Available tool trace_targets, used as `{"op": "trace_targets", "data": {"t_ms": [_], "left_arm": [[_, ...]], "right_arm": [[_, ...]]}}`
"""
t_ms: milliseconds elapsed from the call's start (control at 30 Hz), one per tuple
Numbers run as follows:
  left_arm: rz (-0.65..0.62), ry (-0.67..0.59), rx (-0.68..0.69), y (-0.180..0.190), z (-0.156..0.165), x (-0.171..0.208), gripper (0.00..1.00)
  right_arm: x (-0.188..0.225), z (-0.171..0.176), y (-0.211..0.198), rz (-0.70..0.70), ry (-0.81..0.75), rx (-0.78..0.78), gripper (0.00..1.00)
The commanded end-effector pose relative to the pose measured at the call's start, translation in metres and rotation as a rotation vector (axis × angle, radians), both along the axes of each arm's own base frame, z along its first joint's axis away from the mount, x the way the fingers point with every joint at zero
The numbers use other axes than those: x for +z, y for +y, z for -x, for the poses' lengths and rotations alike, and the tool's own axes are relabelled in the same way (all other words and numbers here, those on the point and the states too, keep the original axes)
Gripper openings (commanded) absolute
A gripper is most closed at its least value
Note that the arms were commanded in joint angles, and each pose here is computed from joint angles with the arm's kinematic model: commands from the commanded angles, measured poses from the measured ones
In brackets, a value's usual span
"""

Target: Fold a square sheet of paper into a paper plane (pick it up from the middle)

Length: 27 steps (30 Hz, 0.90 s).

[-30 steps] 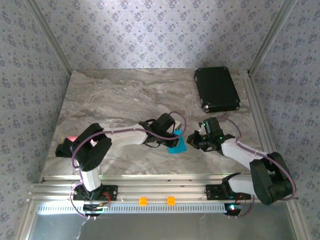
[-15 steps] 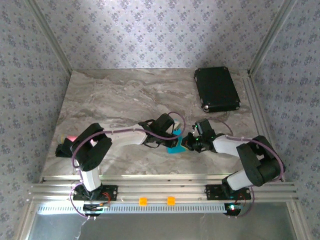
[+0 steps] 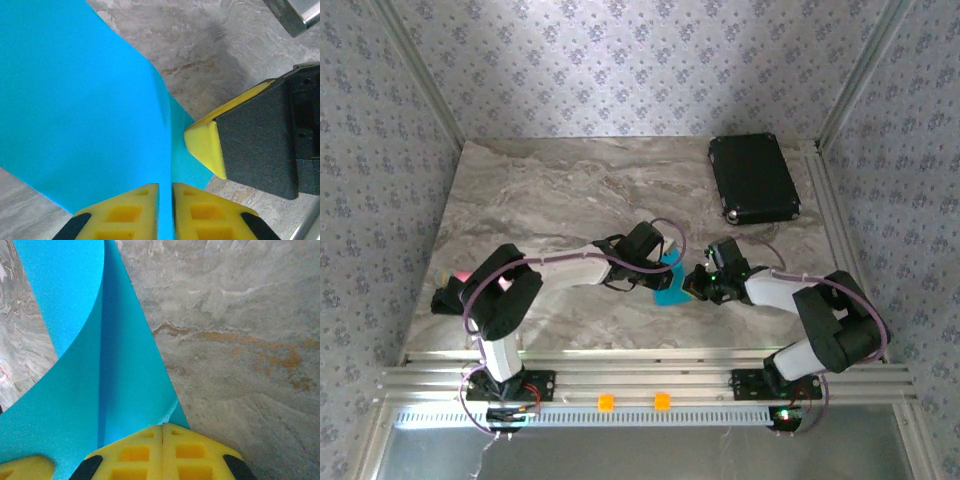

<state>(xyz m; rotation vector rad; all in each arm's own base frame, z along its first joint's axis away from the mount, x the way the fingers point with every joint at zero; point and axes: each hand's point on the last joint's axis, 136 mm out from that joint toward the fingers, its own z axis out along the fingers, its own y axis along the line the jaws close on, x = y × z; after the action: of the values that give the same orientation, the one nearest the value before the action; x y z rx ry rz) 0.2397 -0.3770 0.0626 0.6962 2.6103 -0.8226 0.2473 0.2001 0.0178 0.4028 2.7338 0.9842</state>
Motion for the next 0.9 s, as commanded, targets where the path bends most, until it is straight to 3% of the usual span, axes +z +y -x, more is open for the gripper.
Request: {"op": "trace_targets", "data": {"t_ms": [0, 300, 867], "left_arm": [[0.013, 0.014, -0.026, 0.000, 0.004, 0.000, 0.19], [-0.035, -0.003, 0.002, 0.008, -0.001, -0.009, 0.08], [-0.102, 0.006, 0.025, 0.019, -0.007, -0.033, 0.08]], "right_arm": [[-0.024, 0.016, -0.018, 0.101, 0.087, -0.024, 0.00], [-0.025, 0.017, -0.016, 0.097, 0.099, -0.011, 0.01], [-0.024, 0.017, -0.014, 0.096, 0.103, 0.001, 0.01]]}}
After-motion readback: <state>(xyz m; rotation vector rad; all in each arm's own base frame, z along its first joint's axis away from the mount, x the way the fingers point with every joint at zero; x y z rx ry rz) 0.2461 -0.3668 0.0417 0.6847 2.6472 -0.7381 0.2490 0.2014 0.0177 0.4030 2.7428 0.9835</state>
